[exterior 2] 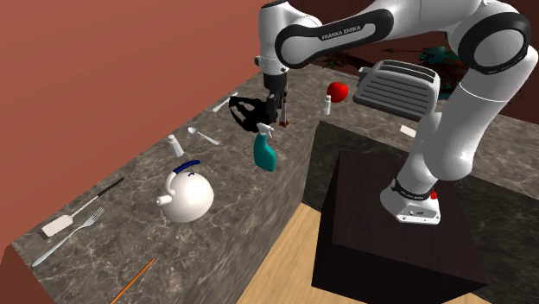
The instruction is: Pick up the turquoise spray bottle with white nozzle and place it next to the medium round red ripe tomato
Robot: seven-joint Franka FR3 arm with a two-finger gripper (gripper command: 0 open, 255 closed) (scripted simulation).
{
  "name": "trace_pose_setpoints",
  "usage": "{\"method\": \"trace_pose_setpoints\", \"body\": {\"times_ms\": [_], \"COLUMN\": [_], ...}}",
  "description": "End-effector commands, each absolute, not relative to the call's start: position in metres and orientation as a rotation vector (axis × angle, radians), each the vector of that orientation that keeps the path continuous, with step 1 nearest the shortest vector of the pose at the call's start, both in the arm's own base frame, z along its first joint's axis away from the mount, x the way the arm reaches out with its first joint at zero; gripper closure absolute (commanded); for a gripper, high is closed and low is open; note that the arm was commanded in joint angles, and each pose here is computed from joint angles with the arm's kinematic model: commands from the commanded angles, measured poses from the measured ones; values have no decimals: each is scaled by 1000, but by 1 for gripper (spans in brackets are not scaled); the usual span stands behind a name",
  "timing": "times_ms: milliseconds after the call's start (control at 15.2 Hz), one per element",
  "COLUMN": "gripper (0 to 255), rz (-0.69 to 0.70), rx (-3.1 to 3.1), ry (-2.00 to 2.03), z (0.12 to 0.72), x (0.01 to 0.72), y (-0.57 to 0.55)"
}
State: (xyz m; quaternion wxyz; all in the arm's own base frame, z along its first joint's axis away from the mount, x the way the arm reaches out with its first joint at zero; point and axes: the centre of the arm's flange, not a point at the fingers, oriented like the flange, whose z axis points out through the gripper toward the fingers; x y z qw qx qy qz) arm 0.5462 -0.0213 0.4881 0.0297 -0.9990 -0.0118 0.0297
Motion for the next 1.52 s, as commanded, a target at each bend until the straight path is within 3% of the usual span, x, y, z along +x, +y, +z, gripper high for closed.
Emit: {"method": "trace_pose_setpoints", "body": {"times_ms": [0,264,792,1320,1386,1452], "gripper": [0,0,0,0,255,255], "rz": [100,115,116,116,116,116], "rx": [-3070,-3048,-3047,-3047,-3047,-3047], "ry": [-30,-19,-18,-18,-18,-18], "z": [474,453,413,413,413,413], "x": [572,622,621,621,621,621], "y": [-18,-15,-12,-12,-12,-12]}}
